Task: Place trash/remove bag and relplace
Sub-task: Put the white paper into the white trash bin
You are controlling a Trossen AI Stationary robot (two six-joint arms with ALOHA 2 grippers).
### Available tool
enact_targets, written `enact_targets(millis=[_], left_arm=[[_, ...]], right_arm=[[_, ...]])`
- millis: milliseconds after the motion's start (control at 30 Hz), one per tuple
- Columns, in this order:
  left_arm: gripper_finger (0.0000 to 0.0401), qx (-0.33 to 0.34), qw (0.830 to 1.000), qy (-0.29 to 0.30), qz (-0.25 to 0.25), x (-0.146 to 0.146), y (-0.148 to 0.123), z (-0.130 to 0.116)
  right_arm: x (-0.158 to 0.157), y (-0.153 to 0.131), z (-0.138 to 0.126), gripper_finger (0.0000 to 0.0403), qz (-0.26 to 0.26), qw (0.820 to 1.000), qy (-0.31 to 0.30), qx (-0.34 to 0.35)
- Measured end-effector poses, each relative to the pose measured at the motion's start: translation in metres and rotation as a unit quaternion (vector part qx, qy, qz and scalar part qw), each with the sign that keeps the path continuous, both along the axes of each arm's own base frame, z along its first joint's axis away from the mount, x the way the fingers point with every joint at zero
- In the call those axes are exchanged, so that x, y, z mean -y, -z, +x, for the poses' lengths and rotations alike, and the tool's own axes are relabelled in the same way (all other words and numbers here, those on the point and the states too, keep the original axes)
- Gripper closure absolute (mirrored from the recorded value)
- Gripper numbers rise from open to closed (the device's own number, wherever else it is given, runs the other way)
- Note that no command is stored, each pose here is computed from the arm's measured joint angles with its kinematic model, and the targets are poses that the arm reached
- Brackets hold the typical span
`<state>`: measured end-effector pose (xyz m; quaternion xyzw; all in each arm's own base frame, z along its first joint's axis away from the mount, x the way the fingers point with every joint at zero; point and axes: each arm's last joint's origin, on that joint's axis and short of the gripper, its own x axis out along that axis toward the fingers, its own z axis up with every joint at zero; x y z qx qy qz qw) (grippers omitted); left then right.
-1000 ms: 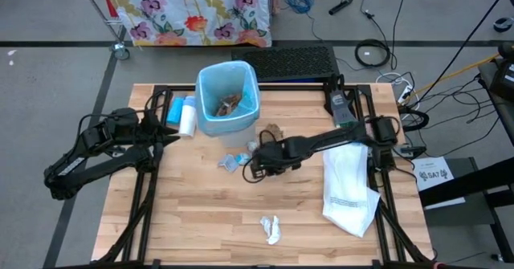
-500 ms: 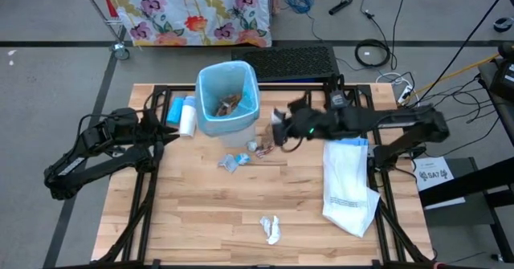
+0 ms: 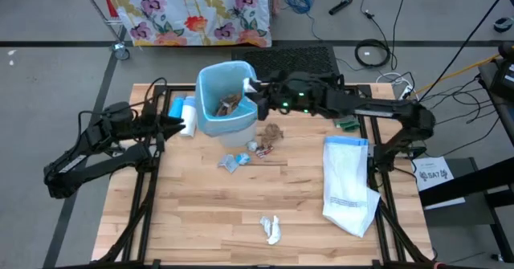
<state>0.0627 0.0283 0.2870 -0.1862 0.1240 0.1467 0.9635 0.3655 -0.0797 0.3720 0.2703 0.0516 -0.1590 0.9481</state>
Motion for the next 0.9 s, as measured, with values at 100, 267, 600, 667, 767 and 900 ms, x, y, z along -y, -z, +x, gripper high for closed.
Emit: enact_targets(millis=[100,267,600,667,767,900], left_arm=[[0.0271,0.013,0.999,0.035,-0.017,-0.001,-0.002,0.005],[0.0271,0.026,0.999,0.037,-0.027,-0.003,-0.005,0.010],[0.0271,0.028,0.999,0.037,-0.025,-0.003,-0.006,0.010],[0.0271,0.028,0.999,0.036,-0.025,-0.003,-0.006,0.010],[0.0271,0.027,0.999,0.036,-0.026,-0.003,-0.005,0.010],[0.0271,0.027,0.999,0.035,-0.025,-0.003,-0.005,0.010]], right_arm=[[0.011,0.017,0.017,0.0403,0.014,1.000,-0.013,0.002],[0.025,0.020,0.040,0.0401,0.012,1.000,-0.017,0.005],[0.043,-0.004,0.067,0.0314,-0.041,0.997,-0.061,-0.008],[0.046,-0.008,0.067,0.0286,-0.053,0.996,-0.063,-0.028],[0.045,-0.018,0.066,0.0248,-0.085,0.993,-0.071,-0.049],[0.047,-0.029,0.061,0.0212,-0.123,0.987,-0.077,-0.068]])
